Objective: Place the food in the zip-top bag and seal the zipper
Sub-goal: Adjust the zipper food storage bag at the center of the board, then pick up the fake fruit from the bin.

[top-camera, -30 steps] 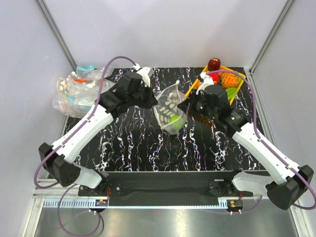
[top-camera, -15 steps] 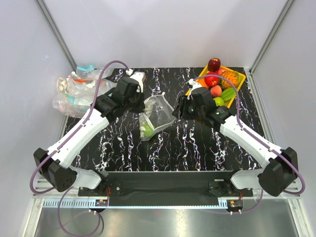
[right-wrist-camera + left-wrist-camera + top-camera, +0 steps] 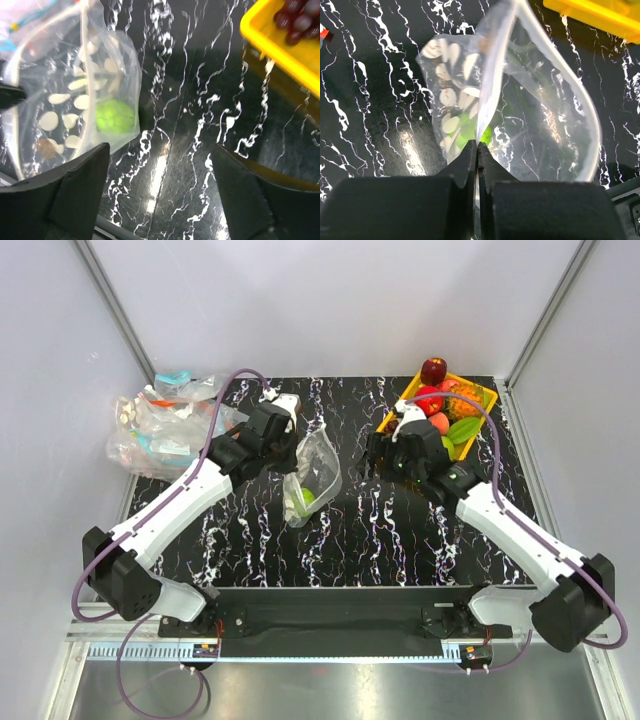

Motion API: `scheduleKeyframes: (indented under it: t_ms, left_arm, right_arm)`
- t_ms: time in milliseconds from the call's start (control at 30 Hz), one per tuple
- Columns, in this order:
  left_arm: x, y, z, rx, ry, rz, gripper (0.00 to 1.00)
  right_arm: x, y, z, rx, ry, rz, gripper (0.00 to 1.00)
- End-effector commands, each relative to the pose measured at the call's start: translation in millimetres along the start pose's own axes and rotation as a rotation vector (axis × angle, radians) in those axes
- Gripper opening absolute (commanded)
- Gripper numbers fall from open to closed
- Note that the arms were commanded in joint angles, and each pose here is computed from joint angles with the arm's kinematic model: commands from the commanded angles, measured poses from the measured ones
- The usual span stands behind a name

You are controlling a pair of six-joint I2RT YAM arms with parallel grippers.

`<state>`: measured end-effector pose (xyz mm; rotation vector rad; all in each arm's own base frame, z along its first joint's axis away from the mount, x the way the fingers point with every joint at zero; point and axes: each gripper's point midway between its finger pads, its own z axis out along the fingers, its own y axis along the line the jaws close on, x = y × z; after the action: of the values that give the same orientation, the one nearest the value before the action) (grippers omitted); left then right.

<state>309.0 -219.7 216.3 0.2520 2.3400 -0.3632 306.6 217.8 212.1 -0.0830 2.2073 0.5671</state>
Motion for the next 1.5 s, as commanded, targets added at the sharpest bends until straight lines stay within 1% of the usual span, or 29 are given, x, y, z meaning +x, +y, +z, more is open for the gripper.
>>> scheduleKeyframes:
  t_ms: [0, 67, 133, 167, 200, 267, 300, 333, 400, 433, 500, 533, 600, 633, 667, 733, 767, 800, 867, 933, 967, 1033, 1067, 1100, 1133, 1167, 1300, 1467]
  left_arm:
    - [-22.3, -2.4, -1.7, 0.005, -0.090, -0.026, 0.00]
    - [-23.0, -4.8, 1.0, 0.016, -0.088, -0.028, 0.00]
    - [-24.8, -7.6, 1.5, 0.026, -0.089, -0.028, 0.00]
    - [-26.0, -8.0, 1.0, 0.027, -0.092, -0.028, 0.00]
    - [-26.6, -8.2, 0.7, 0.027, -0.093, -0.028, 0.00]
    - [-26.9, -8.2, -1.9, 0.033, -0.099, -0.028, 0.00]
    - [-28.9, -9.7, -3.5, 0.040, -0.108, -0.030, 0.00]
    - [-29.9, -10.4, -5.9, 0.045, -0.114, -0.031, 0.00]
    - [-30.7, -13.4, -7.2, 0.062, -0.116, -0.029, 0.00]
    - [-31.3, -14.1, -8.1, 0.066, -0.117, -0.029, 0.00]
    - [-33.0, -16.2, -9.7, 0.080, -0.122, -0.029, 0.00]
    - [-33.1, -17.0, -10.5, 0.085, -0.123, -0.030, 0.00]
    - [-32.4, -19.9, -11.2, 0.100, -0.121, -0.027, 0.00]
    - [-33.1, -20.8, -13.4, 0.107, -0.126, -0.027, 0.00]
    - [-34.3, -22.1, -14.0, 0.115, -0.133, -0.029, 0.00]
    - [-33.2, -22.7, -15.5, 0.121, -0.136, -0.028, 0.00]
    - [-34.4, -22.8, -16.3, 0.124, -0.141, -0.031, 0.00]
    - [-33.9, -24.4, -17.0, 0.132, -0.142, -0.031, 0.00]
    - [-35.3, -25.4, -17.6, 0.140, -0.148, -0.033, 0.00]
    - [-32.7, -26.3, -16.7, 0.143, -0.145, -0.035, 0.00]
    - [-33.7, -28.2, -16.6, 0.151, -0.152, -0.040, 0.00]
    - [-31.2, -30.0, -15.0, 0.157, -0.148, -0.039, 0.00]
    - [-32.0, -30.0, -14.4, 0.156, -0.153, -0.042, 0.00]
    - [-32.4, -29.3, -14.7, 0.153, -0.158, -0.045, 0.00]
    - [-31.7, -28.9, -14.3, 0.150, -0.159, -0.046, 0.00]
    - [-33.3, -28.6, -14.9, 0.149, -0.169, -0.049, 0.00]
    - [-33.6, -26.3, -14.8, 0.140, -0.182, -0.055, 0.00]
    - [-34.2, -24.9, -15.6, 0.132, -0.187, -0.053, 0.00]
  right_arm:
    - [-43.3, 7.8, -23.1, -0.040, -0.131, -0.024, 0.90]
    - [-49.4, 11.0, -29.2, -0.069, -0.146, -0.018, 0.93]
    - [-62.7, 1.3, -33.0, -0.049, -0.173, 0.001, 0.94]
    - [-62.8, -0.6, -33.6, -0.055, -0.160, 0.007, 0.94]
    - [-76.6, -14.5, -36.4, -0.021, -0.187, 0.036, 0.94]
    - [-81.9, -35.1, -31.7, 0.028, -0.170, 0.075, 0.94]
    - [-91.9, -41.4, -32.3, 0.040, -0.183, 0.093, 0.94]
    - [-96.3, -62.7, -24.9, 0.091, -0.178, 0.120, 0.96]
    - [-110.1, -79.0, -20.3, 0.143, -0.204, 0.127, 1.00]
    - [-112.0, -96.9, -10.7, 0.190, -0.195, 0.145, 1.00]
    - [-123.0, -111.6, -2.9, 0.219, -0.204, 0.161, 1.00]
    - [-124.1, -131.3, 7.8, 0.272, -0.197, 0.180, 1.00]
    - [-135.3, -145.0, 14.8, 0.300, -0.214, 0.186, 1.00]
    - [-135.4, -155.3, 27.0, 0.325, -0.206, 0.186, 1.00]
    - [-148.0, -161.7, 27.1, 0.340, -0.230, 0.185, 1.00]
    - [-146.6, -177.7, 45.9, 0.373, -0.201, 0.189, 1.00]
    - [-159.2, -181.2, 46.6, 0.381, -0.221, 0.181, 1.00]
    - [-155.5, -189.7, 59.4, 0.400, -0.199, 0.181, 1.00]
    - [-169.7, -196.2, 63.8, 0.421, -0.217, 0.168, 1.00]
    - [-168.7, -206.5, 78.0, 0.446, -0.198, 0.162, 1.00]
    - [-178.6, -207.7, 79.2, 0.451, -0.214, 0.150, 1.00]
    - [-176.6, -215.0, 93.7, 0.465, -0.195, 0.143, 1.00]
    - [-185.7, -214.8, 94.8, 0.466, -0.209, 0.132, 1.00]
    - [-181.2, -221.3, 105.7, 0.478, -0.191, 0.132, 1.00]
    - [-181.0, -224.2, 109.7, 0.486, -0.186, 0.128, 1.00]
    - [-189.9, -224.6, 111.1, 0.488, -0.201, 0.116, 1.00]
    - [-184.1, -242.3, 135.3, 0.530, -0.173, 0.097, 1.00]
    - [-182.4, -256.9, 149.3, 0.574, -0.155, 0.080, 1.00]
